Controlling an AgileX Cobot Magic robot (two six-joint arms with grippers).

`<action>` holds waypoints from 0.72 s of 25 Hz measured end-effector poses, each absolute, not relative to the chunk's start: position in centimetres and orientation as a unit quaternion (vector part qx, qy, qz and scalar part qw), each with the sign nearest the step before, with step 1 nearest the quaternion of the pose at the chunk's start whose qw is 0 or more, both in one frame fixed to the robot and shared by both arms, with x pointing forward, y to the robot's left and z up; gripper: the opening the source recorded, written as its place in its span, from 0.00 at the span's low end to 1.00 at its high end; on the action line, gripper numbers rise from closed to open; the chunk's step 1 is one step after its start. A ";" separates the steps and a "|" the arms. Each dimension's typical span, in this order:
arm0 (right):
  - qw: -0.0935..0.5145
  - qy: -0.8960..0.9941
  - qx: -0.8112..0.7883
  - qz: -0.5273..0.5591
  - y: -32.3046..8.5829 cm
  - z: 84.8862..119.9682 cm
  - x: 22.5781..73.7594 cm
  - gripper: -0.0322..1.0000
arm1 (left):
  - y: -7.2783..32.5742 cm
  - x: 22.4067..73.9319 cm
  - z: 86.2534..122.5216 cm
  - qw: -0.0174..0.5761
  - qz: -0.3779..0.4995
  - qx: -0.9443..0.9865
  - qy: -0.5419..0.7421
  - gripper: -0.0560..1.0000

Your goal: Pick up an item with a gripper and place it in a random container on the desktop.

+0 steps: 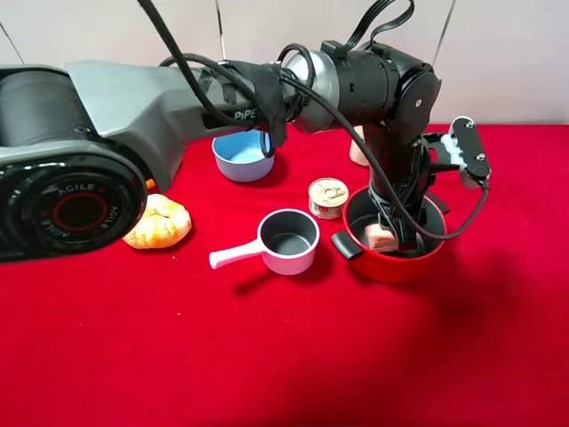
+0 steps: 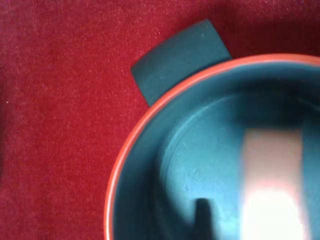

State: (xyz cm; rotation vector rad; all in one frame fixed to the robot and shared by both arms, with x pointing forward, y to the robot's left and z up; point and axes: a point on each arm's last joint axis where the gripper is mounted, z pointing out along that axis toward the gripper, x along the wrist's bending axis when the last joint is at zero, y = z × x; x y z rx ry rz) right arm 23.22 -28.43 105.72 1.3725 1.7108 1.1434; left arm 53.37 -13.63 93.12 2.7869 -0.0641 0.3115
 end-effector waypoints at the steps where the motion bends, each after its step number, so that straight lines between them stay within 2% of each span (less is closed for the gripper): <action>1: 0.328 0.653 0.524 0.437 -28.4 105.7 23.2 0.70 | -13.6 53.4 93.1 0.167 0.109 0.980 -0.023 0.74; 3: 0.328 0.653 0.524 0.437 -28.4 105.7 23.2 0.70 | -13.6 53.4 93.1 0.167 0.109 0.980 -0.023 0.87; 6: 0.328 0.653 0.524 0.437 -28.4 105.7 23.2 0.70 | -13.6 53.4 93.1 0.167 0.109 0.980 -0.023 0.96; 18: 0.328 0.653 0.524 0.437 -28.4 105.7 23.2 0.70 | -13.1 53.2 93.1 0.142 0.101 0.984 -0.027 0.99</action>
